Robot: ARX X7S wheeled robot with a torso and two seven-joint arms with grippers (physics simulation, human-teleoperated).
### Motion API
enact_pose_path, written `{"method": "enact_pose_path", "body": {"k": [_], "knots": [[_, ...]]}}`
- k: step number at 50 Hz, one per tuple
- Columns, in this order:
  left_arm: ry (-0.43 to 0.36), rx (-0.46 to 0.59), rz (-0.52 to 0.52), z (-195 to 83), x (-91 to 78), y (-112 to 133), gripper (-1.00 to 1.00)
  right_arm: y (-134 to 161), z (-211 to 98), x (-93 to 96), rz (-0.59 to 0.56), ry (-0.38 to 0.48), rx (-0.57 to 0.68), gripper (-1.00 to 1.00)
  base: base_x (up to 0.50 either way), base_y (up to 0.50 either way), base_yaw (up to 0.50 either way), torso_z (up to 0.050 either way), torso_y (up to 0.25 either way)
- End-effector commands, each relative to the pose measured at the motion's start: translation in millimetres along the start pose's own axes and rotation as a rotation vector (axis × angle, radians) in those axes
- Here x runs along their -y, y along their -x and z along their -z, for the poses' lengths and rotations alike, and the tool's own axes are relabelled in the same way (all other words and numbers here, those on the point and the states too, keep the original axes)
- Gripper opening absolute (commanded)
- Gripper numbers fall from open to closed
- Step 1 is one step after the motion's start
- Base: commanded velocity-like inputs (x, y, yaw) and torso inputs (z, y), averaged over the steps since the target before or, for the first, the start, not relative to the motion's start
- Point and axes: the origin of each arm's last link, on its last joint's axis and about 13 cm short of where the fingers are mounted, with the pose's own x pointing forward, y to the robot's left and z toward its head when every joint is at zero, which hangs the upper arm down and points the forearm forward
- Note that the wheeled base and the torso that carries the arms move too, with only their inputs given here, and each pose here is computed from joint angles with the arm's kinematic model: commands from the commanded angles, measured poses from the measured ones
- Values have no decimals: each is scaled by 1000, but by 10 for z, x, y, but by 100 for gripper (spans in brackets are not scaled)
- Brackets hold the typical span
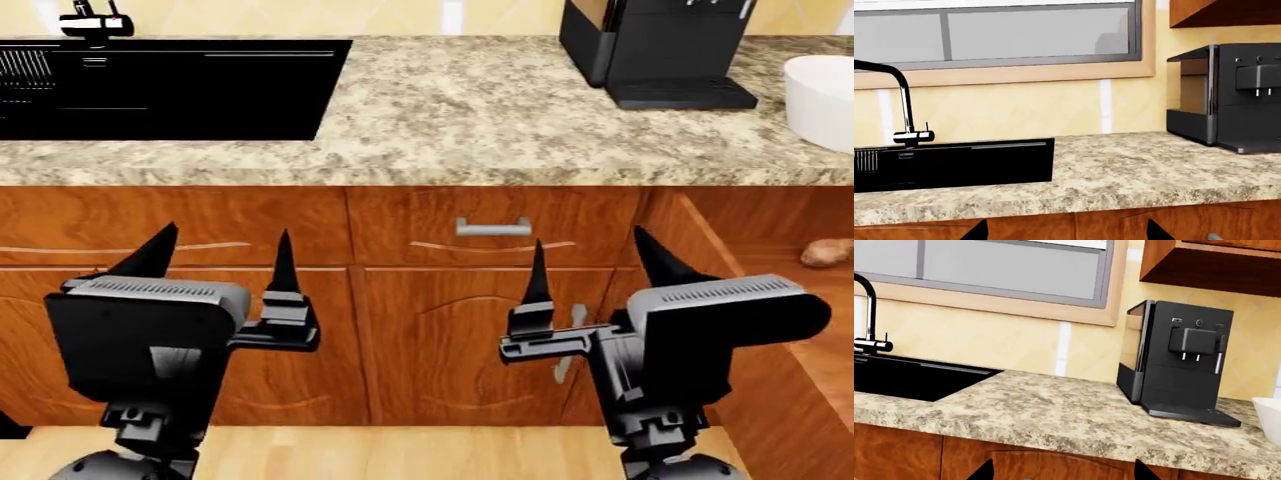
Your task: Place the bar in the bowl and close the drawer.
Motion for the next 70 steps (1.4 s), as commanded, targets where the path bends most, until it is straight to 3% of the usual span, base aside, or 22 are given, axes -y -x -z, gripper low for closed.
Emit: {"method": "enact_pose_path", "body": {"k": [1,4,6,20,33,43,59,70], "knots": [[-49,43,-2,-352,-52,111,100,123,-310,113,21,59,34,100,0,-277,0,0,0],[-45,34,-4,-365,-62,109,100,152,-394,125,28,62,41,100,0,-241,0,0,0],[-87,38,2,-360,-61,119,100,160,-417,127,31,60,44,100,0,-160,0,8,49],[-71,37,7,-403,-87,126,100,126,-461,122,29,53,51,100,0,-135,0,50,20],[-75,31,15,-545,-167,-97,100,-197,-664,243,36,75,61,100,0,-171,0,50,0],[-103,24,-8,-582,-225,-195,100,-232,-671,285,35,95,45,100,0,-428,0,50,0],[-134,25,26,-729,-247,-593,100,-607,-808,444,33,142,1,100,0,-458,0,50,0],[-139,35,32,-748,-220,-663,100,-668,-868,405,-2,151,3,100,0,-453,0,50,0]]}}
